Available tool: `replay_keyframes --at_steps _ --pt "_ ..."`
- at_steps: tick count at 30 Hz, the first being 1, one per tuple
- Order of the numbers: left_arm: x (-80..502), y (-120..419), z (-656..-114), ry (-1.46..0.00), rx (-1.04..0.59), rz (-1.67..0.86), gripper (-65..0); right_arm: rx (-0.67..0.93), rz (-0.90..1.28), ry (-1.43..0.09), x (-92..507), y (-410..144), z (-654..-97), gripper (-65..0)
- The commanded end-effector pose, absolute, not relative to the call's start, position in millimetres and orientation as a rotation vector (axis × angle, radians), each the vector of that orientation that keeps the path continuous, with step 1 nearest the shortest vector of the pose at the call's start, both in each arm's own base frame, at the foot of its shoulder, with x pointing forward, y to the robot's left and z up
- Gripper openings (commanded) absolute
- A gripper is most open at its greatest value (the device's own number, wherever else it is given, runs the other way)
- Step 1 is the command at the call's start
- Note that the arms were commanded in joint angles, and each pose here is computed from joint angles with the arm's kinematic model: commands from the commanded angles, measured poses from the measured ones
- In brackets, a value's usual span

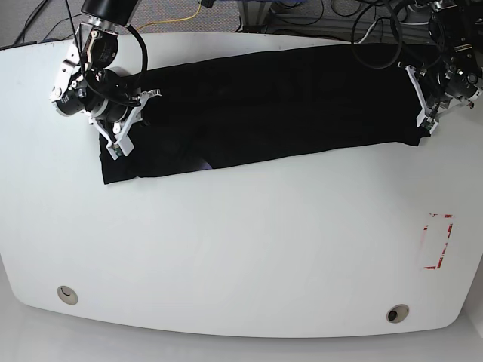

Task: Layout the t-shirt on the table in an organized manner, then fold the t-shirt properly
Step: 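Lower the folded edge onto the shirt and release with both grippers, then move the left gripper to the folded shirt's side edge and grasp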

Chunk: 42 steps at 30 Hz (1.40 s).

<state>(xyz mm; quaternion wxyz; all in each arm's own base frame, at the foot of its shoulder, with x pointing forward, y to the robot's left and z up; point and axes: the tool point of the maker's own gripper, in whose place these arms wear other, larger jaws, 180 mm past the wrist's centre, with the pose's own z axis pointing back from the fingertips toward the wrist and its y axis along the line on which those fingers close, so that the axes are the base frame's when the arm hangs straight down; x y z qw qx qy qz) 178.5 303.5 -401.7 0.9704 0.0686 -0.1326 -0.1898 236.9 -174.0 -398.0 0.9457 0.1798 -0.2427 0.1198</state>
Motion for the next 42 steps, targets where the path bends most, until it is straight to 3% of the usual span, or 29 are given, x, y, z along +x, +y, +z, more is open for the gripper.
replay_keyframes --at_steps 1,19,27,37,39,42 --pt "182 310 -403 -0.264 0.138 -0.375 -61.5 0.396 0.207 -0.529 243 -178 -404 -59.0" --pt "264 290 -429 -0.269 0.046 -0.518 -61.5 0.368 0.149 -0.53 237 -216 -422 -58.8" --pt "273 289 -425 -0.28 0.046 -0.517 -61.5 0.367 0.154 -0.562 250 -216 -415 -58.8" --pt "290 290 -383 -0.349 0.142 -0.577 -61.1 0.339 0.171 -0.579 261 -226 -405 -58.8" --pt "294 294 -371 -0.374 0.167 -0.569 -59.3 0.339 0.171 -0.579 261 -226 -405 -58.8" --pt "301 304 -347 -0.436 0.211 -0.532 -51.7 0.34 0.172 -0.579 261 -225 -406 -58.8"
